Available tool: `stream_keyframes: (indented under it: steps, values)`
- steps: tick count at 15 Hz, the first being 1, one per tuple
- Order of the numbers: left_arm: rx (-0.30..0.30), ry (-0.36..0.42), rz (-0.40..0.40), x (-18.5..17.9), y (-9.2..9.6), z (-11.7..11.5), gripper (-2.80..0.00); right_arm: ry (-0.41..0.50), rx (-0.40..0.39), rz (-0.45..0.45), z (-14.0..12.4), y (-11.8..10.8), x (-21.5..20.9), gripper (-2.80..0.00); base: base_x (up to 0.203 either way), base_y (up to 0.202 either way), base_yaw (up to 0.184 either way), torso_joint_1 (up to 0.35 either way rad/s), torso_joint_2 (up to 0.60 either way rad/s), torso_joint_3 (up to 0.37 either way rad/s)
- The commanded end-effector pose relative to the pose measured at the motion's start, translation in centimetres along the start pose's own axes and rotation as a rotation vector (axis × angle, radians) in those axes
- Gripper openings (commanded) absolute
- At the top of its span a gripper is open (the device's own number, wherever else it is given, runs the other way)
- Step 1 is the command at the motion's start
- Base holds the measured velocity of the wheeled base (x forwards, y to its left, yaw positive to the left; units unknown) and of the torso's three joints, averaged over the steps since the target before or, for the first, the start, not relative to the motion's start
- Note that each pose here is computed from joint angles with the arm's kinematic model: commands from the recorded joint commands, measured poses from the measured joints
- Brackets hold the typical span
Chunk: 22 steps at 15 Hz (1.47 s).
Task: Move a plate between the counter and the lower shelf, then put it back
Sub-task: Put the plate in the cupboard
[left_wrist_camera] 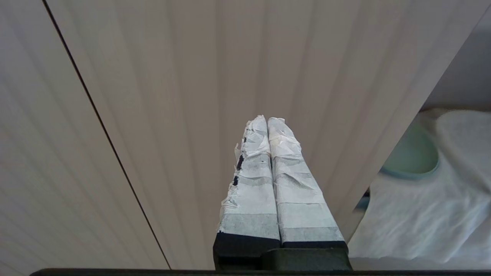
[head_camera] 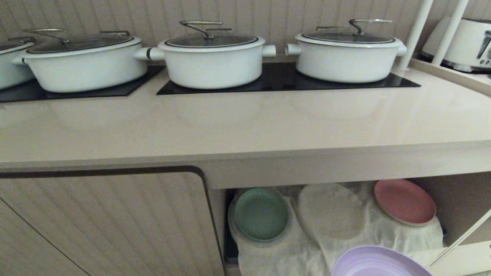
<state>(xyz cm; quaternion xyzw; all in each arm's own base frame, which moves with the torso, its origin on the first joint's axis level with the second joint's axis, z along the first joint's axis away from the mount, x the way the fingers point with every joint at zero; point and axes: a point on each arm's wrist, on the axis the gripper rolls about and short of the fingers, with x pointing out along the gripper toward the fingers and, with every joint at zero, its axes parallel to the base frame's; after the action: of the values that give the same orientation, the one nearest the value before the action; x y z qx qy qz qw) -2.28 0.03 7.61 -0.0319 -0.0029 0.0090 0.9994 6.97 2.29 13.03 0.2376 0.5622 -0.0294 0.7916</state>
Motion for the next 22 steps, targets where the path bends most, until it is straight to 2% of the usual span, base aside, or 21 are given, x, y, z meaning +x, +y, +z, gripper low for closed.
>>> stream_keyframes:
  steps: [1, 14, 22]
  values:
    - [-0.001, -0.001, 0.000, 0.00, 0.00, 0.00, -2.80, 0.000, 0.004, 0.001, -0.08, -0.05, -0.06, -2.80, 0.000, 0.000, 0.000, -0.199, 0.50, 0.292]
    - [-0.001, -0.001, 0.002, 0.00, 0.00, 0.00, -2.80, -0.001, 0.004, 0.002, -0.55, -0.46, 0.03, -2.80, 0.000, 0.000, 0.000, -0.157, 0.46, 0.299]
    - [-0.001, -0.001, 0.000, 0.00, 0.00, 0.00, -2.80, 0.003, 0.004, -0.002, -0.65, -0.56, 0.15, -2.80, 0.000, 0.000, 0.000, -0.011, 0.05, 0.039]
